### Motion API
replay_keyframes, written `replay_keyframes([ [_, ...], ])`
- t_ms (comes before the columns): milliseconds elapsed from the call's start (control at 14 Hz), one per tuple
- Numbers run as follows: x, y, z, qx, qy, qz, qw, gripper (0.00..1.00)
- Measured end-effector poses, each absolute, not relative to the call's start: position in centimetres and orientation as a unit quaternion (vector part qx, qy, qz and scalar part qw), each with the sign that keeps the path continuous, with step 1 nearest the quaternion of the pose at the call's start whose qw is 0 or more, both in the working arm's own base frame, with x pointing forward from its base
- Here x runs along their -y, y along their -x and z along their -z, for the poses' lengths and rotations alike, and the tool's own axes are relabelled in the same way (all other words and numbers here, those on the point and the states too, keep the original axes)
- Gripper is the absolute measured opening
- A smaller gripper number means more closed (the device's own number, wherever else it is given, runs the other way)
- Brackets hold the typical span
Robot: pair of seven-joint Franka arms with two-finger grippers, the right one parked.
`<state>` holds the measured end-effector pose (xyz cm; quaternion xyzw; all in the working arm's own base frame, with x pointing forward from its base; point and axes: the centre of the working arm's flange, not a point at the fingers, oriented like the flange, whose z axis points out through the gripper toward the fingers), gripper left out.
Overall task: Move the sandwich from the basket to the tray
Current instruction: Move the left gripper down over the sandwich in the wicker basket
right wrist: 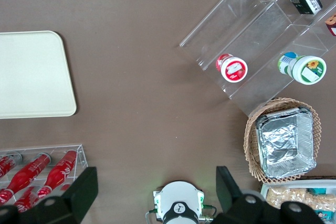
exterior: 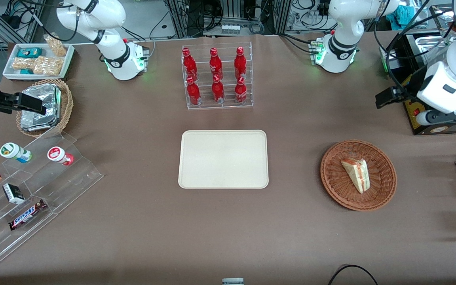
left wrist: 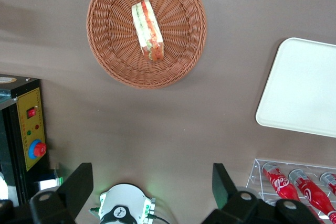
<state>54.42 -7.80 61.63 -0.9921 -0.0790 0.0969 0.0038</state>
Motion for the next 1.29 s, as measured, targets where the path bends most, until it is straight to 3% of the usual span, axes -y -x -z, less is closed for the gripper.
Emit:
replay_keyframes([
  [429,7.3,-55.0,-61.0,0.086,0.991,-0.1,0.003,1.0],
  [857,4.3,-57.3,-56.7,0.13,0.982,-0.134,0.005,1.0],
  [1286,2.8,-59.2,-46.4,0.18,0.979,-0.101,0.0,1.0],
])
